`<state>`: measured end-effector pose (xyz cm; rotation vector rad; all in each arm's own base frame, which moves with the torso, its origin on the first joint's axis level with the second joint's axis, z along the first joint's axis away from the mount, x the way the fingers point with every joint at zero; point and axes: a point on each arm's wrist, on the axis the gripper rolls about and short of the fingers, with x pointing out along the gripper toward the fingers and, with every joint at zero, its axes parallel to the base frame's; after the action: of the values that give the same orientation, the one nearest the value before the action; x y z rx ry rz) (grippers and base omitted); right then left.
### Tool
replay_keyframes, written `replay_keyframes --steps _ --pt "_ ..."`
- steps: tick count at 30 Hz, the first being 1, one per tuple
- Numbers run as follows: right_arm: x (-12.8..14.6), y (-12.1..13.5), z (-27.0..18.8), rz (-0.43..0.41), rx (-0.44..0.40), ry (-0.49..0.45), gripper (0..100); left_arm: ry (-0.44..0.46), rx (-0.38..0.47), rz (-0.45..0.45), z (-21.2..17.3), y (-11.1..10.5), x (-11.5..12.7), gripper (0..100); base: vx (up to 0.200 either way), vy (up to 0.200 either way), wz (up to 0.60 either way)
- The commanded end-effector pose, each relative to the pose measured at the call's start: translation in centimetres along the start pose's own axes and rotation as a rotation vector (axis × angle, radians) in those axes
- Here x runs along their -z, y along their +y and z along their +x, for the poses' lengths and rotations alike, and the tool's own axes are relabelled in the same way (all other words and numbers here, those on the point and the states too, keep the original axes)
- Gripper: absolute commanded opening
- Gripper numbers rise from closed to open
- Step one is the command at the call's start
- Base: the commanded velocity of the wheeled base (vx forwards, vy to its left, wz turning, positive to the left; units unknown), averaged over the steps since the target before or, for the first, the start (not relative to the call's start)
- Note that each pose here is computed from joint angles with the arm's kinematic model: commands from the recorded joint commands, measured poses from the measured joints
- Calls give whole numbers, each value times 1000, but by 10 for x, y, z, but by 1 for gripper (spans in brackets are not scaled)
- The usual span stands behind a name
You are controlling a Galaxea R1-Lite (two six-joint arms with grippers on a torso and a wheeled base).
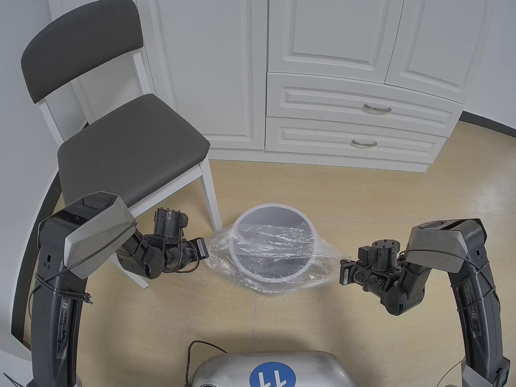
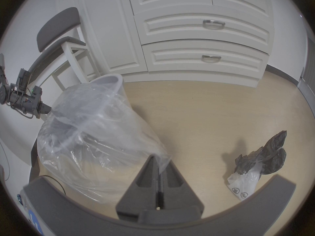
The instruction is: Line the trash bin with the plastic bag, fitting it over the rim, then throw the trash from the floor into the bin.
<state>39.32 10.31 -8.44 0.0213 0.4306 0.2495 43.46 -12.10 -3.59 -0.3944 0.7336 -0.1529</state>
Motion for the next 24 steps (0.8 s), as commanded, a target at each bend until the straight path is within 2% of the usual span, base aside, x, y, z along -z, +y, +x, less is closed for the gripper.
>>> replay_keyframes --steps 1,9,14,15,24 --pt "-6 -1 0 8 1 -14 0 -5 -1 -3 1 1 -1 0 0 0 0" --pt "-3 3 -4 -6 -9 -42 0 -27 22 4 -8 -9 -6 0 0 0 0" --pt "2 4 -9 -57 -18 -32 0 -32 29 4 -14 -12 -8 0 0 0 0" --pt "3 4 -10 -58 -21 -28 100 -33 28 3 -14 -11 -8 0 0 0 0" --pt "1 0 -16 -56 -40 -52 100 -39 32 1 -13 -11 -8 0 0 0 0"
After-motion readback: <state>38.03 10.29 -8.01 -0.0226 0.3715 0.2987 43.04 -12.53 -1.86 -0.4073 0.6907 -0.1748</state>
